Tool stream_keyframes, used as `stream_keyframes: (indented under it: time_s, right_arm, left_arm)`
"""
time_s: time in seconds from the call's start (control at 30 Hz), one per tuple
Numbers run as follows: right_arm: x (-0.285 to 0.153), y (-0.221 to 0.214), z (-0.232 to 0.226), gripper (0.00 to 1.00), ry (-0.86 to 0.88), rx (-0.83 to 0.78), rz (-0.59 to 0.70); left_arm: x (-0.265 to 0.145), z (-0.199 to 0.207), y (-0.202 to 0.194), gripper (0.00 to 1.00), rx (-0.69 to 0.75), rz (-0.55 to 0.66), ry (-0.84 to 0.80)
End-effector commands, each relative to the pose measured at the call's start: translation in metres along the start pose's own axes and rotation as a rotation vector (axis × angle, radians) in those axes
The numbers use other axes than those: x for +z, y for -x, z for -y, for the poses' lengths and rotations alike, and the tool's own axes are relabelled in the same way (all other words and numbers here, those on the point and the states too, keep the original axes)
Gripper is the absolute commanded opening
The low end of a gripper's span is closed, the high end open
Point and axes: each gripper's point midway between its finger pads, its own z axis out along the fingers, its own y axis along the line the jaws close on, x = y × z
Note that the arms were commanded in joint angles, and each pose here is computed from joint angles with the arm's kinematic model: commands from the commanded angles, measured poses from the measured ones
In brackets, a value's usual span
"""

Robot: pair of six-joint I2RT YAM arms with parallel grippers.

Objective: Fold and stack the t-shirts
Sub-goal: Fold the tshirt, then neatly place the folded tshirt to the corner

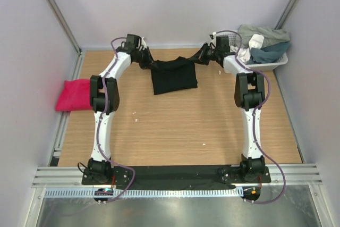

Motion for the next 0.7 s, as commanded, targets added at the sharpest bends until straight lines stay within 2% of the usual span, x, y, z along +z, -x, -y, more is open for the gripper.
stream_keyframes:
  time_s: [0.0,0.03,0.07,0.1,0.13,0.17,0.23,0.33,0.5,0.6,0.67]
  right_arm:
    - [0.002,0.028,-0.04,0.01,0.092,-0.099,0.079]
    - [0.003,0.03,-0.041,0.02,0.093,-0.103,0.086]
    - [0.003,0.032,-0.043,0.1,0.1,-0.114,0.097]
    - [0.001,0.036,-0.048,0.21,0.106,-0.129,0.108]
    - [-0.001,0.04,-0.054,0.42,0.112,-0.161,0.124]
    - [-0.005,0.043,-0.059,0.47,0.114,-0.182,0.134]
    - [-0.018,0.049,-0.078,0.58,0.118,-0.25,0.158]
    - [-0.035,0.044,-0.095,0.61,0.098,-0.309,0.16]
    - [-0.044,0.008,-0.085,0.61,0.055,-0.279,0.088]
    - [-0.04,-0.031,-0.071,0.61,0.025,-0.248,0.0]
    - [-0.042,-0.038,-0.071,0.61,0.021,-0.252,-0.006]
  left_arm:
    - [-0.006,0.02,0.039,0.0,0.062,0.134,-0.039]
    - [-0.006,0.019,0.041,0.01,0.061,0.144,-0.032]
    - [-0.008,0.022,0.045,0.17,0.072,0.157,-0.032]
    - [-0.013,0.026,0.05,0.27,0.083,0.173,-0.031]
    - [-0.018,0.029,0.057,0.36,0.09,0.199,-0.02]
    - [-0.025,0.033,0.062,0.5,0.099,0.221,-0.02]
    - [-0.047,0.052,0.075,0.6,0.131,0.274,-0.028]
    - [-0.077,0.07,0.084,0.72,0.162,0.315,-0.044]
    - [-0.08,0.049,0.059,0.82,0.074,0.21,-0.068]
    - [-0.072,0.022,0.027,0.84,-0.008,0.095,-0.064]
    - [-0.068,0.01,0.014,0.83,-0.05,0.048,-0.062]
